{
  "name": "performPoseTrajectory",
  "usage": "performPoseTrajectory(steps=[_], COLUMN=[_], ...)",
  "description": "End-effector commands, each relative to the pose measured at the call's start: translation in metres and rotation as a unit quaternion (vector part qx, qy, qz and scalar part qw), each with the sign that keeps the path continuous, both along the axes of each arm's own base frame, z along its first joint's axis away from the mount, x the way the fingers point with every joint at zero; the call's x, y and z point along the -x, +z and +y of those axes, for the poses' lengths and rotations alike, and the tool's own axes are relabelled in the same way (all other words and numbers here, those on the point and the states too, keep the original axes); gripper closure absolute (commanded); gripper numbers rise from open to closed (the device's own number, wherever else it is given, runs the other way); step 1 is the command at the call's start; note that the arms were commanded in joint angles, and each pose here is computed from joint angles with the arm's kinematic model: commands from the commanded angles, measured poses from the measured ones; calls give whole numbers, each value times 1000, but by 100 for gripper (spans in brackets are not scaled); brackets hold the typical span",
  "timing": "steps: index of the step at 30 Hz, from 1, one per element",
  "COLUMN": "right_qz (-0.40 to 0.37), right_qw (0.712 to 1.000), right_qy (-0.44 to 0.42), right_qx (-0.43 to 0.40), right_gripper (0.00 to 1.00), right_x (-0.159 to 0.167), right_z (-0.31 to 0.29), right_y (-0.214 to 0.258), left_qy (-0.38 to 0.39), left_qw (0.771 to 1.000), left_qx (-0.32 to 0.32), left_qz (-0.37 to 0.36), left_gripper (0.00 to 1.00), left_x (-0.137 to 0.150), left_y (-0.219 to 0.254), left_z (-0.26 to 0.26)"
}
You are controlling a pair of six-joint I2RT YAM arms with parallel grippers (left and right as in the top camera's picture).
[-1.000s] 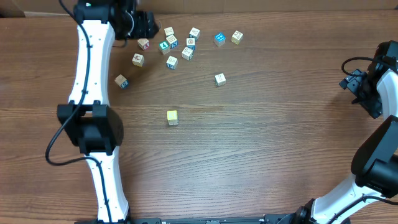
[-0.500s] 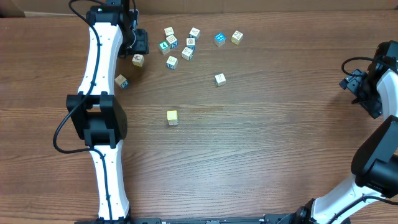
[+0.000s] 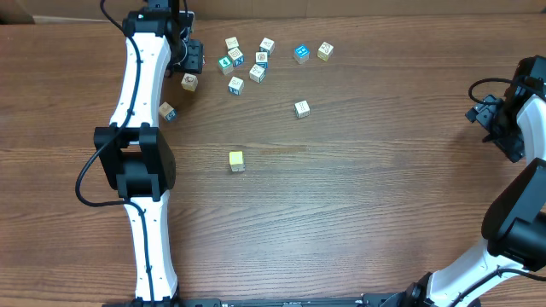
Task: Form a tower
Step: 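Reach the left gripper to the acorn-picture block in the cluster, then close the left gripper on the acorn block and lift it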
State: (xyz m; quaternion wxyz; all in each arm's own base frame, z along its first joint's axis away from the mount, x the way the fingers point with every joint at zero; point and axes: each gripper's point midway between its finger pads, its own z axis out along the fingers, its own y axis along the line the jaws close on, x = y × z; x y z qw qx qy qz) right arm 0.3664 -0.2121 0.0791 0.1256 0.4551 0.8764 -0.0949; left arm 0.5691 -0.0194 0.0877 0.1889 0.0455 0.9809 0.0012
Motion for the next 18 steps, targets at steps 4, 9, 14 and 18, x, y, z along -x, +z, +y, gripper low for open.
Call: performPoseTrajectory(steps=[4, 9, 14, 18], right_qz=[-21, -21, -21, -21], right_qw=[1000, 1000, 1000, 1000], right_qy=[-1, -1, -1, -1], right_qx=[14, 14, 14, 14], right_gripper=[0, 0, 0, 0], right_x=[-5, -5, -5, -5], right_z=[-5, -5, -5, -5], right_y=[17, 17, 17, 17], left_qy=[-26, -36, -34, -34], left_qw=[999, 999, 998, 998], left_qx=[-15, -26, -32, -32], left_qz=[20, 27, 31, 31], left_gripper=[37, 35, 34, 34], left_x=[5, 8, 9, 9], left_y=[-27, -41, -51, -58], left_z=[-1, 1, 4, 4])
